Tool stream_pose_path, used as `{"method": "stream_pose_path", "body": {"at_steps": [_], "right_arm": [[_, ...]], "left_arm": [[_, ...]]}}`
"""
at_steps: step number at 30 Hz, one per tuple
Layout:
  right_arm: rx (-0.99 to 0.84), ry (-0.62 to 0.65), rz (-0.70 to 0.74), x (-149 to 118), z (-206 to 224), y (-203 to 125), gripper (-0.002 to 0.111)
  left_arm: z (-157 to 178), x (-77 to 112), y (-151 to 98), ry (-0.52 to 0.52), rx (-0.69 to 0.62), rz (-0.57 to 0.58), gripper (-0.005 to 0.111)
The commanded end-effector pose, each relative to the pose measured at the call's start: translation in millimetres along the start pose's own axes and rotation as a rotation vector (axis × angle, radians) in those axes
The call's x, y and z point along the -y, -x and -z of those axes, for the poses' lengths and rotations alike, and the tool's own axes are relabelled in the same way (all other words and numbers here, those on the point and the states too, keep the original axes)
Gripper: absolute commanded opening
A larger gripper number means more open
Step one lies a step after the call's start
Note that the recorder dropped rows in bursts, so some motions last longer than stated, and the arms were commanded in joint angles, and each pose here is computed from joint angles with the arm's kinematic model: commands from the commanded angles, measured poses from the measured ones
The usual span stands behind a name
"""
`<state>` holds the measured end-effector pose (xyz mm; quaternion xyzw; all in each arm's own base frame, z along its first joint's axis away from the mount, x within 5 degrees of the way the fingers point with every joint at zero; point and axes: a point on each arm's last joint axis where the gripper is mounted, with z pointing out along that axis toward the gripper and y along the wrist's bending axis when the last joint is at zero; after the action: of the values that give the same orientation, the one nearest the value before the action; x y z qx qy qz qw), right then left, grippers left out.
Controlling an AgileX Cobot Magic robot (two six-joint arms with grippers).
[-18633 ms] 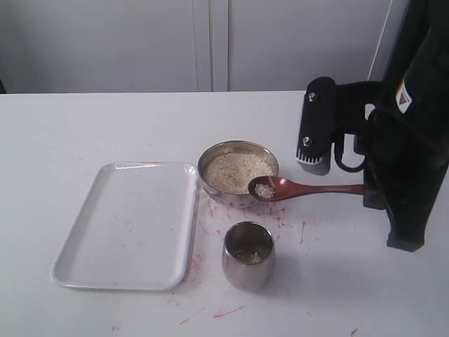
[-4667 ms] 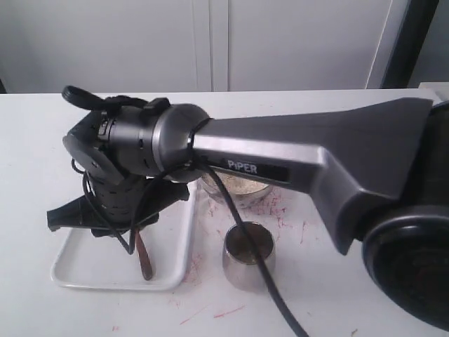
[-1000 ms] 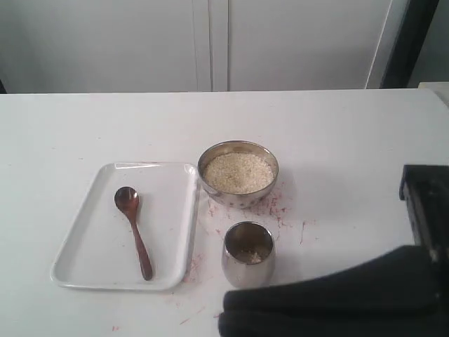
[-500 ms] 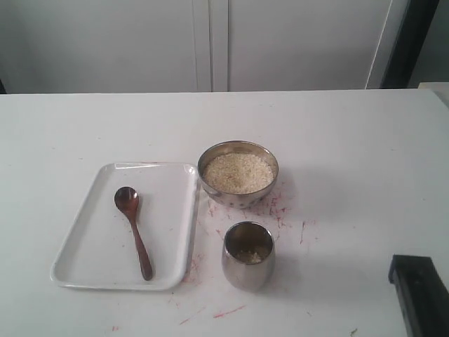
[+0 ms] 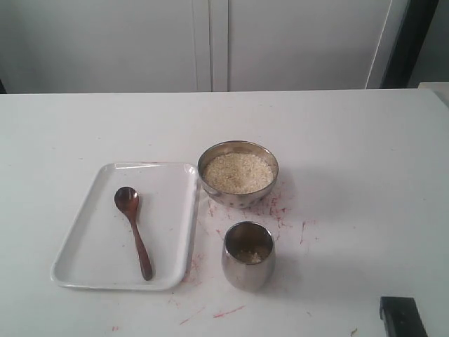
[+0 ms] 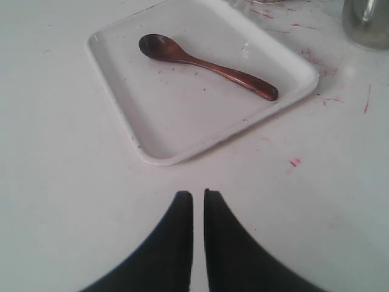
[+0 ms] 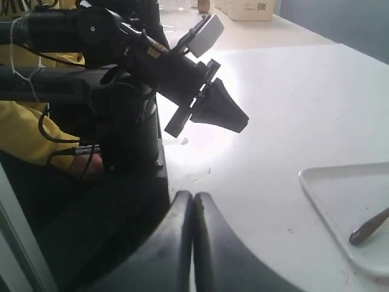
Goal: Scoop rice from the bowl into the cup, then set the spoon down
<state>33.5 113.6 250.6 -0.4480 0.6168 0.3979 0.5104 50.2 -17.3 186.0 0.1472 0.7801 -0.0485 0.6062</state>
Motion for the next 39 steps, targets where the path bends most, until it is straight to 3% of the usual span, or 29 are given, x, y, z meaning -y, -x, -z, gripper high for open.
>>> {"method": "stream_pose_path", "body": {"at_steps": [1, 13, 23, 28, 39], "right_arm": [[0.03, 0.012, 0.057, -1, 1, 2, 0.0], [0.017, -0.005, 0.073, 0, 6, 0, 0.0], [0.139, -0.079, 0.042, 6, 58, 2, 0.0], [0.158, -0.099, 0.004, 8, 73, -14, 0.0], [0.099, -0.058, -0.035, 6, 54, -58, 0.0]], "left_arm": [[0, 1.0, -2, -0.012, -0.003, 0.014, 0.014], [0, 1.0, -2, -0.012, -0.003, 0.014, 0.014], [0, 1.0, -2, -0.012, -0.003, 0.014, 0.014], [0, 1.0, -2, -0.012, -0.003, 0.014, 0.014], [0, 0.7, -2, -0.009, -0.004, 0.006, 0.014]]}}
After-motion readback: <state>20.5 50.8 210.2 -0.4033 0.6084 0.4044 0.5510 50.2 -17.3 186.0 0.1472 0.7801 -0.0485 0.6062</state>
